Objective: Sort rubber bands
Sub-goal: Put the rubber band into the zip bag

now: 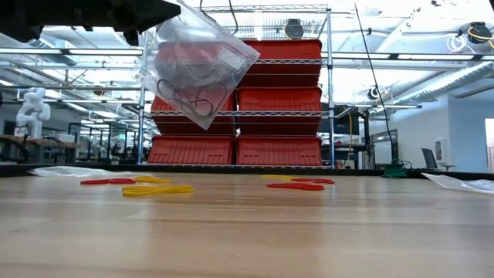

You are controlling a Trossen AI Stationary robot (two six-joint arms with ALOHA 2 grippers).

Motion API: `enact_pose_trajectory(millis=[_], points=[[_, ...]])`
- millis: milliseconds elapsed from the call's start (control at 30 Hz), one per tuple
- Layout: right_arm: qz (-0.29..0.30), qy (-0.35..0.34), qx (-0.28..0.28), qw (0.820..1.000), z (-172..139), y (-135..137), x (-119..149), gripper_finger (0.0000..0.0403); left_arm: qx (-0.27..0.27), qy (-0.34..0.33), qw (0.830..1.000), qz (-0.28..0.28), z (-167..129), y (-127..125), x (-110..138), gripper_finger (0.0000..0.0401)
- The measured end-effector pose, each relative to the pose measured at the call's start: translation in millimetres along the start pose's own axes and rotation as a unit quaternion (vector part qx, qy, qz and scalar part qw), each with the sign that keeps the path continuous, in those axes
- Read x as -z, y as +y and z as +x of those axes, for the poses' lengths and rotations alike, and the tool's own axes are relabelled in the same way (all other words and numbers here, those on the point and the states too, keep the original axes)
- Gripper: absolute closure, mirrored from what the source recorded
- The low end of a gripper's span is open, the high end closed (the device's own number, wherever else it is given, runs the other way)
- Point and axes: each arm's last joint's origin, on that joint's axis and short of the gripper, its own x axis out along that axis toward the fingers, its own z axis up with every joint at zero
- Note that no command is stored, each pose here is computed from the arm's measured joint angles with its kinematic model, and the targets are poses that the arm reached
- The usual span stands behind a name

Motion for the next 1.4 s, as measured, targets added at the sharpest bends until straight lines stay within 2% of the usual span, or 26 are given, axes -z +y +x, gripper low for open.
enact_pose_trajectory(millis=[600, 1100, 1400], points=[[-0.002, -0.007, -0.009, 1.0, -6, 4, -1, 0.0403, 0.0, 0.0, 1.0, 0.0, 0, 0, 0, 0.0401], [-0.024, 0.008, 0.026, 0.999, 19, -15, -2, 0.0403, 0.001, 0.0, 1.0, -0.001, 0, 0, 0, 0.0401], [-0.034, -0.009, 0.031, 0.999, 25, -20, -9, 0.0403, 0.001, 0.0, 1.0, -0.001, 0, 0, 0, 0.0401]])
